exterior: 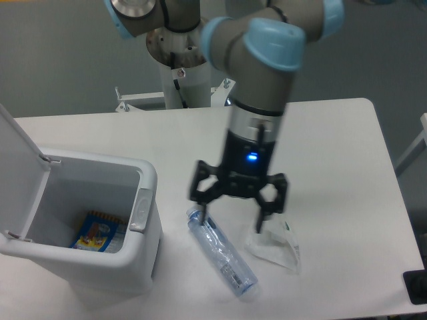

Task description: Open the trash can

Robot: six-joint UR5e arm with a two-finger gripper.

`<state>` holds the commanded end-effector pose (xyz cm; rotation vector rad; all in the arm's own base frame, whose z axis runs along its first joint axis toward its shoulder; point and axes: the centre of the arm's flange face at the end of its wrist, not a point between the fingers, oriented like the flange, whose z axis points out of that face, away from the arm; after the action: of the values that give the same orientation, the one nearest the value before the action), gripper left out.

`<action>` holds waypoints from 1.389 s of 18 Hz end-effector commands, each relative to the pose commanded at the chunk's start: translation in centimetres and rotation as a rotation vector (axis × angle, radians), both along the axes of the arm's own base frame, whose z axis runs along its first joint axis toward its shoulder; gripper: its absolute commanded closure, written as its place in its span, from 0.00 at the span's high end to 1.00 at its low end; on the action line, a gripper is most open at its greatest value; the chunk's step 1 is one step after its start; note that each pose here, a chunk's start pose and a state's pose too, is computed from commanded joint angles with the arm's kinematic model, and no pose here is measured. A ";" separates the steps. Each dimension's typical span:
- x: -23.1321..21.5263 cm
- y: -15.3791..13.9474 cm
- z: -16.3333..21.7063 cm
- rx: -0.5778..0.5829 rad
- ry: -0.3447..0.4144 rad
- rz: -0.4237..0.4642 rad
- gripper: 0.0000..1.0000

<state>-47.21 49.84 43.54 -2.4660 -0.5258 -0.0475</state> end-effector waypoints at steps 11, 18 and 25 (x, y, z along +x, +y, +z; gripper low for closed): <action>-7.1 -5.4 -3.9 -0.204 0.119 0.010 1.00; -6.9 -6.6 -6.3 -0.408 0.137 -0.167 1.00; -6.1 -5.0 -9.9 -0.650 0.169 -0.321 1.00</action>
<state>-53.34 44.81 33.68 -3.1281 -0.0606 0.2364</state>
